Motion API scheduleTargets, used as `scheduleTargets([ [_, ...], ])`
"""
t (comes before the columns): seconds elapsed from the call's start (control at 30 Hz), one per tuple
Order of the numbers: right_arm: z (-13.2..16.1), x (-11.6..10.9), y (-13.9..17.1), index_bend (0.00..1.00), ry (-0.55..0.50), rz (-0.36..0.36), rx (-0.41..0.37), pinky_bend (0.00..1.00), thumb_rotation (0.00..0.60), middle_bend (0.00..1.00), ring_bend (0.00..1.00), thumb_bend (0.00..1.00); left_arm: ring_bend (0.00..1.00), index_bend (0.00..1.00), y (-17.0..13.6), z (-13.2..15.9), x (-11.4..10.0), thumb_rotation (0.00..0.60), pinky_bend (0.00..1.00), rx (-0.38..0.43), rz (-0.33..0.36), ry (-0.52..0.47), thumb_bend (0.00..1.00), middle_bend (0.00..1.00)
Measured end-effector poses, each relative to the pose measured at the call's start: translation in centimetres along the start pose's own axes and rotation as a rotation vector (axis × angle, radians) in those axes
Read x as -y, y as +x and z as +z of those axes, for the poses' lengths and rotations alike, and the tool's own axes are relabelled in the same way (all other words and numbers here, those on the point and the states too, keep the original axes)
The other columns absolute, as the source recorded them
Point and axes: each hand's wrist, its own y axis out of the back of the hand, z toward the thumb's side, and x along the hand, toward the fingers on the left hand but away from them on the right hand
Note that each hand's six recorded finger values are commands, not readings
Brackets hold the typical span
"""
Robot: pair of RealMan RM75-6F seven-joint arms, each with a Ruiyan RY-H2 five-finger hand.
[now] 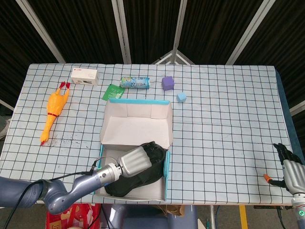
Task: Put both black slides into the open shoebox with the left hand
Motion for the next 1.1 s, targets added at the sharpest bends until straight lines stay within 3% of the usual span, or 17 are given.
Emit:
scheduleTargets([
  [0.23,0.0,-0.1,-0.1,0.0,0.001,0.003,0.002,0.13,0.6,0.02,0.1,0.25,0.02,0.19,0.7,0.6,1.3,0.6,0.19,0.019,0.006,-0.022,0.52,0.39],
  [0.47,0.0,0.1,0.0,0.0,0.002,0.007,0.003,0.13,0.6,0.02,0.1,0.25,0.02,0.19,1.3,1.1,2.1,0.6,0.21,0.04,0.027,-0.039,0.53,0.39],
  [0.97,0.0,0.2,0.0,0.0,0.003,0.009,0.006,0.13,0.6,0.02,0.1,0.25,0.03,0.2,2.1,1.4,3.9,0.6,0.21,0.071,0.142,0.11,0.53,0.4],
  [1.1,-0.1,0.3,0.1,0.0,0.001,0.008,0.009,0.13,0.6,0.02,0.1,0.25,0.03,0.18,2.1,1.6,4.4,0.6,0.2,0.08,0.158,0.124,0.48,0.36],
])
